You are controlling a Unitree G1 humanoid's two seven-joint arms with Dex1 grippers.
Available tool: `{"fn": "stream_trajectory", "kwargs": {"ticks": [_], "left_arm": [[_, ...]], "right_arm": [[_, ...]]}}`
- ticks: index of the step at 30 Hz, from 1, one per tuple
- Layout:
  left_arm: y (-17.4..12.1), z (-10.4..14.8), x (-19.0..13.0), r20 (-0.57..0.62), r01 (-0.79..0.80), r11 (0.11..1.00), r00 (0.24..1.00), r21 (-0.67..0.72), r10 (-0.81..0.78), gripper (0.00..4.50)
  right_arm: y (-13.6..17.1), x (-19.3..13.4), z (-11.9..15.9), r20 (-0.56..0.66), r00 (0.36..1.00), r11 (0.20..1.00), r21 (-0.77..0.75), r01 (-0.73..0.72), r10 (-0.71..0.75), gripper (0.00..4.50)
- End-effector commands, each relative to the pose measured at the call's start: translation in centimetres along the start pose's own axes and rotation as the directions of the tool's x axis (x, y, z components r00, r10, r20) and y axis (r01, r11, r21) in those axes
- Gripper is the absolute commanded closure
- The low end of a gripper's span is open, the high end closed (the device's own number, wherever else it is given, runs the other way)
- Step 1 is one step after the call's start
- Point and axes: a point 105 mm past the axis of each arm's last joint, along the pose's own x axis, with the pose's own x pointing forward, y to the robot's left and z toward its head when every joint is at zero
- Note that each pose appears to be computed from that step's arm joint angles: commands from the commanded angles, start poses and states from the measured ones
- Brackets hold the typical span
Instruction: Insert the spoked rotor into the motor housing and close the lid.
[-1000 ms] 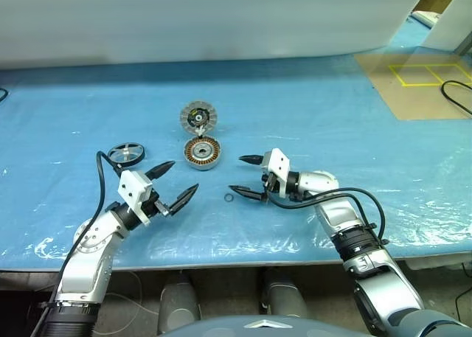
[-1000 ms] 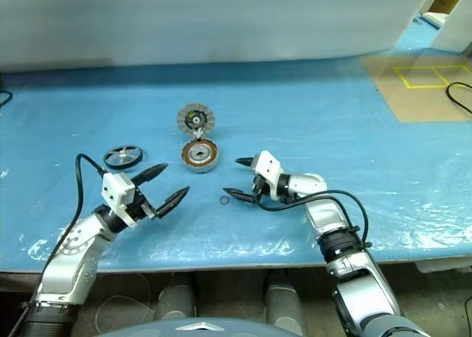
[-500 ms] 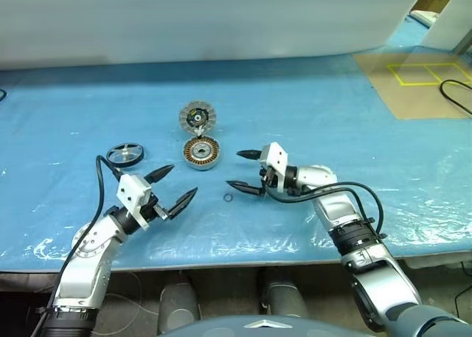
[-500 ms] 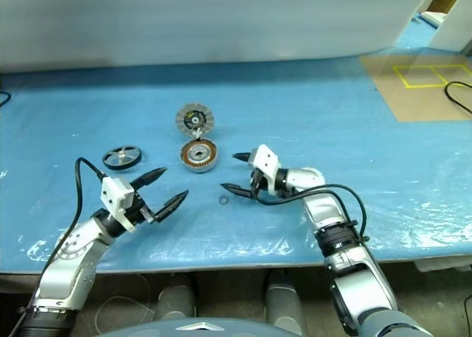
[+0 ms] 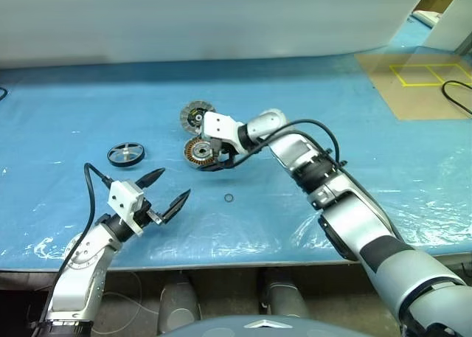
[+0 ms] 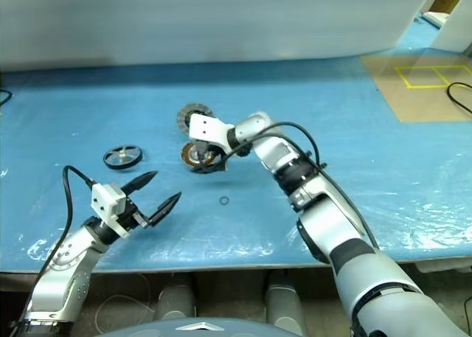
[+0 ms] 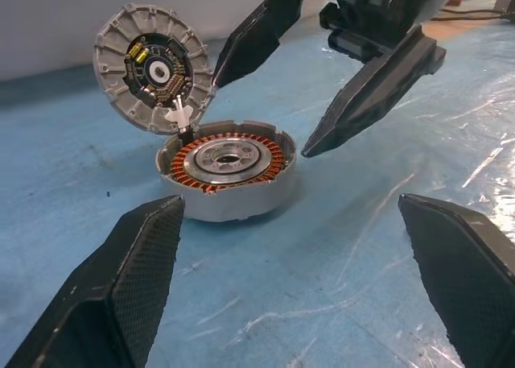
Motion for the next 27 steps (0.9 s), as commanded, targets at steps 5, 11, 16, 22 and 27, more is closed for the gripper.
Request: {"fn": "stream_trajectory", "kwargs": {"ticks": [5,11,16,22,27], "left_arm": [[-0.3,1.2,-0.6,0.050,-0.048,0.998,0.998,0.040,0.046,0.00],[-0.4,1.2,-1.0,0.051,-0.069,0.997,0.996,0.040,0.067,0.00],[-0.4,1.2,-1.1,0.051,-0.077,0.996,0.996,0.042,0.075,0.00],[-0.4,1.3,-0.9,0.054,-0.077,0.996,0.996,0.040,0.075,0.00],[-0.4,1.2,-0.9,0.052,-0.080,0.996,0.996,0.041,0.078,0.00]], "right_arm": [[-0.8,1.4,-0.2,-0.205,0.977,0.990,-0.114,-0.084,0.060,0.04],[-0.4,2.3,-1.7,-0.303,0.950,0.980,-0.151,-0.131,0.080,0.04],[-0.5,2.9,-2.0,-0.320,0.946,0.980,-0.161,-0.113,0.056,0.04],[-0.2,3.2,-2.1,-0.319,0.945,0.981,-0.154,-0.119,0.065,1.31],[0.0,3.0,-1.3,-0.296,0.949,0.978,-0.141,-0.154,0.106,2.37]]}}
